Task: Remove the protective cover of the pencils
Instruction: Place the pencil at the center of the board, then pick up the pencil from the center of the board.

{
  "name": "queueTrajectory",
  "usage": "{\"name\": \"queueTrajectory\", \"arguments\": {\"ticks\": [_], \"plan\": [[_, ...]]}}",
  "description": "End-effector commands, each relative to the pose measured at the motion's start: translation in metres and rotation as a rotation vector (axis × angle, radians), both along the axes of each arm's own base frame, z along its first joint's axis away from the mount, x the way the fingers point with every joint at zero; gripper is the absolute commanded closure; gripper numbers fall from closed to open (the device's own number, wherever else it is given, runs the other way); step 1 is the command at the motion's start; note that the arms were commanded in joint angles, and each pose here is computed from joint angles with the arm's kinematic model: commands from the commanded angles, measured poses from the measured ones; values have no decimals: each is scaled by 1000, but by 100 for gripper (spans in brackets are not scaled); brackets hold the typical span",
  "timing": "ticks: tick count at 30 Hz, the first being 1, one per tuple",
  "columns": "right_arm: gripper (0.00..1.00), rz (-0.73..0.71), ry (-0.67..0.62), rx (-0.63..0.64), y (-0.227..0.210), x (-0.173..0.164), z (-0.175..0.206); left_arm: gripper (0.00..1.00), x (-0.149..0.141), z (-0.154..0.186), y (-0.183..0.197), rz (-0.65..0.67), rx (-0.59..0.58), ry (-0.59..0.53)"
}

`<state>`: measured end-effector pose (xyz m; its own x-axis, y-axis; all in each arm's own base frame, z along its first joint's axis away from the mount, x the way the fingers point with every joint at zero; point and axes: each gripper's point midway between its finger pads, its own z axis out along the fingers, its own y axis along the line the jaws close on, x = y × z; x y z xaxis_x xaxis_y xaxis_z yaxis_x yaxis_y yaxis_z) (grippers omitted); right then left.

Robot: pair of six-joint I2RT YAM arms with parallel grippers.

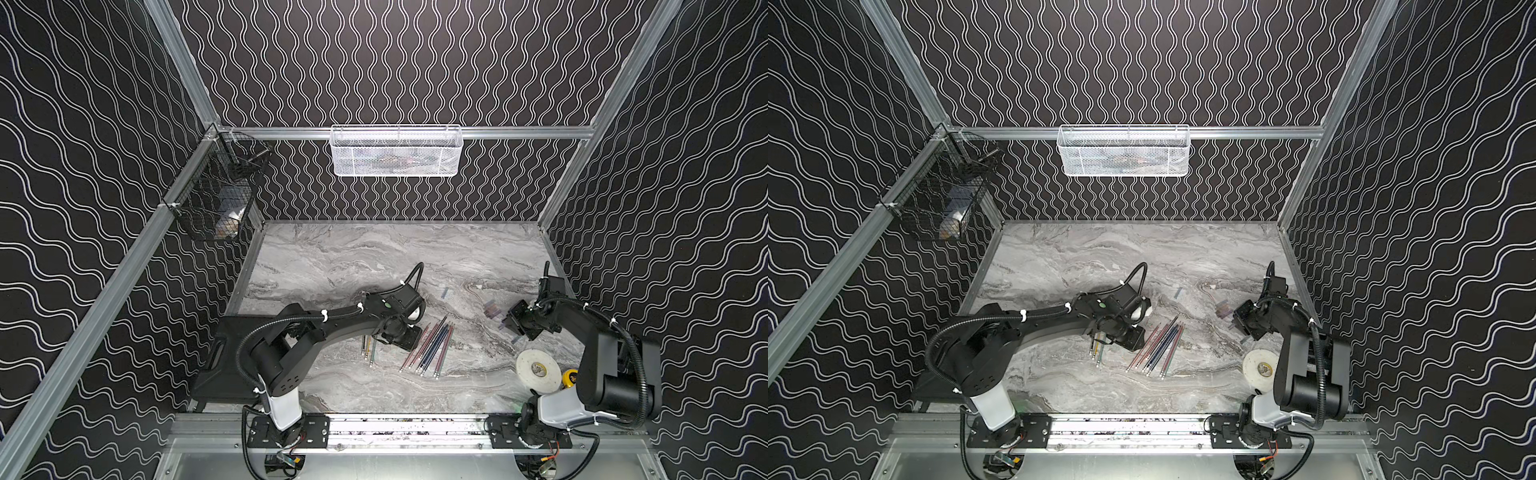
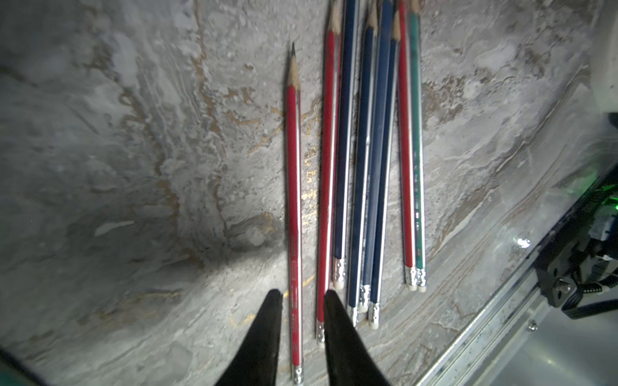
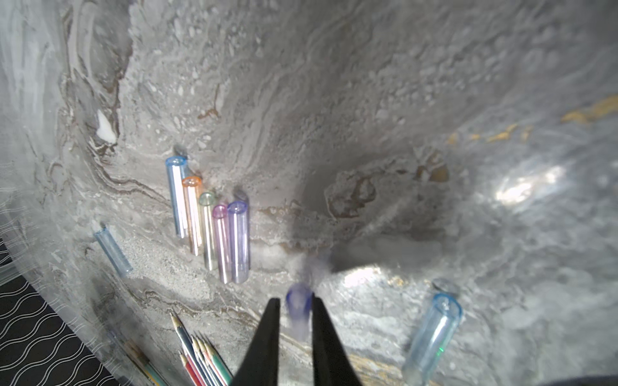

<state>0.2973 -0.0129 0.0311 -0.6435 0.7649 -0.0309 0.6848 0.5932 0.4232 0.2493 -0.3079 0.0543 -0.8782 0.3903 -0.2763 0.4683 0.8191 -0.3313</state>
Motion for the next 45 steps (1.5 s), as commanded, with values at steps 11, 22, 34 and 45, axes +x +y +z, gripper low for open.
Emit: {"name": "queueTrajectory", "arguments": {"ticks": [11,22,34,45], "plan": [[75,24,-60,22,6,5,15,71,17,8,77,159,176,-83],[73,71,-173,-7,9,2,48,70,17,-12,101,211,269,-70],[72,89,-202,27,17,-2,51,67,20,-32,110,224,344,-63],[73,100,-218,16,18,-3,59,68,16,-49,102,222,325,-3]]}}
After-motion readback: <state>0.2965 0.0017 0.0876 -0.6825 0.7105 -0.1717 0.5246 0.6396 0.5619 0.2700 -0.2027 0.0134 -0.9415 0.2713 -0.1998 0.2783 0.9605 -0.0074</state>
